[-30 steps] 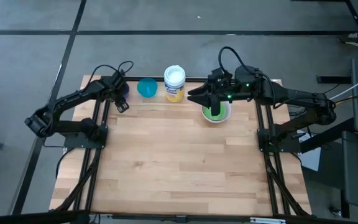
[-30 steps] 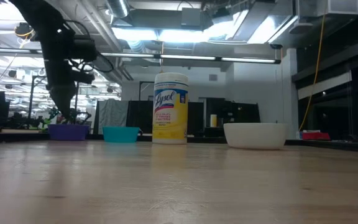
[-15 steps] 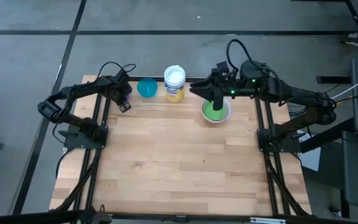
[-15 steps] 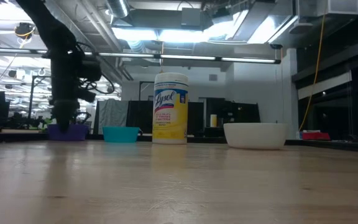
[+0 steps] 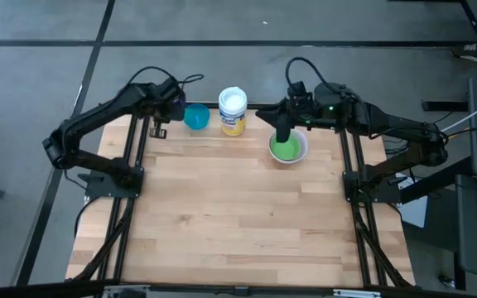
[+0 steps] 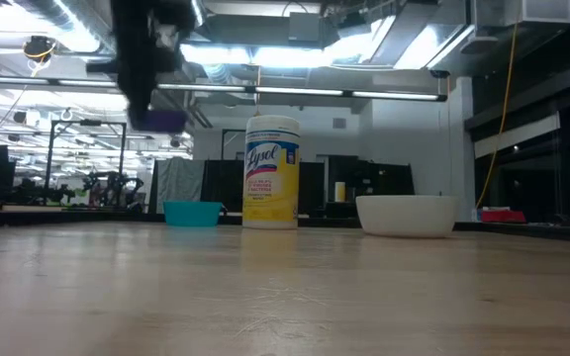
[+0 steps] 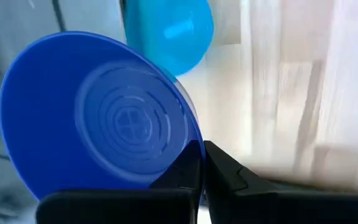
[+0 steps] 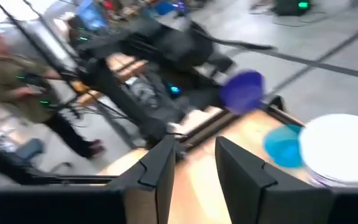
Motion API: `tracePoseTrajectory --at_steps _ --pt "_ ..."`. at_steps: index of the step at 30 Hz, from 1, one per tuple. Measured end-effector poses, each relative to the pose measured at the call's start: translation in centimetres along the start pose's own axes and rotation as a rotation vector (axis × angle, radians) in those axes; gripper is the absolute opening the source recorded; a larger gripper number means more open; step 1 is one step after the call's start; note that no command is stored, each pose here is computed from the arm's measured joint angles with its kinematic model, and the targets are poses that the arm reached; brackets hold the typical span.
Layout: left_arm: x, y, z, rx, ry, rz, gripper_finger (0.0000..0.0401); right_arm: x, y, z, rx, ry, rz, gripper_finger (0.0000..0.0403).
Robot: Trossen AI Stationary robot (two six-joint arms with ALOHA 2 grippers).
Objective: Nest bowls inside each other
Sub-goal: Stack the blue bowl on the green bowl
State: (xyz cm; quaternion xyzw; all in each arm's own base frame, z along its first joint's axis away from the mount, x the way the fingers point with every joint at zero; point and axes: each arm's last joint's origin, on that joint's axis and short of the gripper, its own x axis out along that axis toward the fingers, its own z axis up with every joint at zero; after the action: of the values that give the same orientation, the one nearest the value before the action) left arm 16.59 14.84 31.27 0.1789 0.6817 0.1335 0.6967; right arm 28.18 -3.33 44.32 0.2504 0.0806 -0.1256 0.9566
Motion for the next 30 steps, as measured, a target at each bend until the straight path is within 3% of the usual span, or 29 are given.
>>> tracePoseTrajectory --at_steps 6,9,13,19,30 --pt "-6.8 -0.4 2.7 0.289 0.034 0.057 0.0003 -0.1 -0.9 -0.6 -0.018 0.009 -0.187 0.0142" --pt "-8.4 -0.6 4.9 0.362 0.051 0.057 0.0002 0.2 -1.4 -0.6 0.003 0.013 -0.214 0.0152" --pt "-10.6 -0.9 8.1 0.420 -0.024 0.127 0.0002 1.1 -2.0 -0.8 0.033 0.029 -0.240 0.0158" --pt "-11.2 -2.2 13.3 0.517 -0.082 0.153 0.0002 2.9 -3.2 -2.1 0.077 0.113 -0.307 0.0156" --pt "-11.5 -4.5 16.6 0.582 -0.123 0.153 0.0002 4.7 -4.8 -2.3 0.139 0.149 -0.318 0.0178"
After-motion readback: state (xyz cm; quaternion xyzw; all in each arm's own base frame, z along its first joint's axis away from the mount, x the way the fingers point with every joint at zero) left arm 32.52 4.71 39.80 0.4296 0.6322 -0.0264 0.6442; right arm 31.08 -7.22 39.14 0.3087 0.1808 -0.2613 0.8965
